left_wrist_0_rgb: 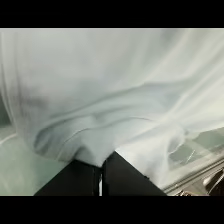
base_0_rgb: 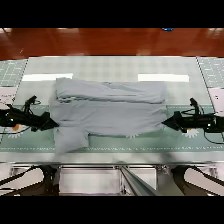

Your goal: Fold the shirts.

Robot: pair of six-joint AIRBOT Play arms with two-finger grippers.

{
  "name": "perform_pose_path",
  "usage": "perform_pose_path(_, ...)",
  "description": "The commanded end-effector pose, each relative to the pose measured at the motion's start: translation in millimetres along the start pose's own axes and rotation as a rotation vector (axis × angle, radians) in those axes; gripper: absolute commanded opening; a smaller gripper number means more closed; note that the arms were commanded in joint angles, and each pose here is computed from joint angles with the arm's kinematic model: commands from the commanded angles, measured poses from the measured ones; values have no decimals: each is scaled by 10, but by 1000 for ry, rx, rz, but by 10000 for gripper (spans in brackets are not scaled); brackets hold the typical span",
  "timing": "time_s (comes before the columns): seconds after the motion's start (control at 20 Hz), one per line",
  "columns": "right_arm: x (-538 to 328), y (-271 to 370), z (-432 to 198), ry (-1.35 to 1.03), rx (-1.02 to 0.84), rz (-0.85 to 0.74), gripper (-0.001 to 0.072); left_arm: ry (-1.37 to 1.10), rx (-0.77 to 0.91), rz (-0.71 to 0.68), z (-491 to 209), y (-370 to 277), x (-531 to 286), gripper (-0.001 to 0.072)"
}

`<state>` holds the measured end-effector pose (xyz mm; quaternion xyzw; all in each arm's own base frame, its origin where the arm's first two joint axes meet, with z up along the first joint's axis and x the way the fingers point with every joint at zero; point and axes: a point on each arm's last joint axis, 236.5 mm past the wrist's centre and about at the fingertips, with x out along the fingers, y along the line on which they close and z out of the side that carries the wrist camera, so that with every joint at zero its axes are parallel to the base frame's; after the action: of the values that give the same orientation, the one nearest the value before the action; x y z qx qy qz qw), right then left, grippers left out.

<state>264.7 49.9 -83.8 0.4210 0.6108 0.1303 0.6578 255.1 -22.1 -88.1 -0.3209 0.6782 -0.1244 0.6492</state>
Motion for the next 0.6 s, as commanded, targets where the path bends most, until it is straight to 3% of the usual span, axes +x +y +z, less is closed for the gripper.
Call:
perform_pose_path(0.0, -148, 195, 329, -73, -31, 4, 23, -155, 3, -29, 506, -212, -252, 20)
perform_pose_path(0.35, -221, 640, 1138, -182, -129, -24, 23, -326, 122, -83, 1539, -1025, -363, 19)
perform_pose_path(0.55, -177, 760, 1553, -222, -142, -16, 23, -345, 61, -104, 2082, -1162, -317, 19)
